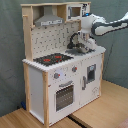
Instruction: Play with the kitchen
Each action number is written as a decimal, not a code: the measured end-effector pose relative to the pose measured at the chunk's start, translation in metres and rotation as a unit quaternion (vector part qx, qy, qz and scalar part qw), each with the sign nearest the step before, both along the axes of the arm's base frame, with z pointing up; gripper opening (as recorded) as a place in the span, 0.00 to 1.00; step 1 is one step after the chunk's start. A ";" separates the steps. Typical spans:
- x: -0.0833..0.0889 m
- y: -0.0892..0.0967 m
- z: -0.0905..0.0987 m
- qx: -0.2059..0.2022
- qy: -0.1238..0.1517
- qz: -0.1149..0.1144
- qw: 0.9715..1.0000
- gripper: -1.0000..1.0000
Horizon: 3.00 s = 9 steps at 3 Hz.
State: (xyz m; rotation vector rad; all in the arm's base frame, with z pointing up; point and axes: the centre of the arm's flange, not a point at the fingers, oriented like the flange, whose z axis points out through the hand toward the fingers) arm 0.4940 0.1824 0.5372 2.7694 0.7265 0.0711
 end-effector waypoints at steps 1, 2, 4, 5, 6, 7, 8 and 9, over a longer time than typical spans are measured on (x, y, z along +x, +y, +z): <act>0.009 -0.009 -0.016 0.016 0.002 0.010 1.000 0.00; 0.017 -0.003 -0.026 0.028 0.002 0.015 1.000 0.00; 0.031 0.014 -0.040 0.050 -0.012 0.030 0.998 0.00; 0.031 0.014 -0.040 0.050 -0.012 0.030 0.998 1.00; 0.035 0.012 -0.037 0.052 -0.022 0.031 0.998 1.00; 0.051 0.008 -0.031 0.052 -0.042 0.033 0.997 1.00; 0.048 0.033 0.004 0.058 -0.055 0.050 0.996 1.00; 0.037 0.056 0.027 0.055 -0.048 0.063 0.995 1.00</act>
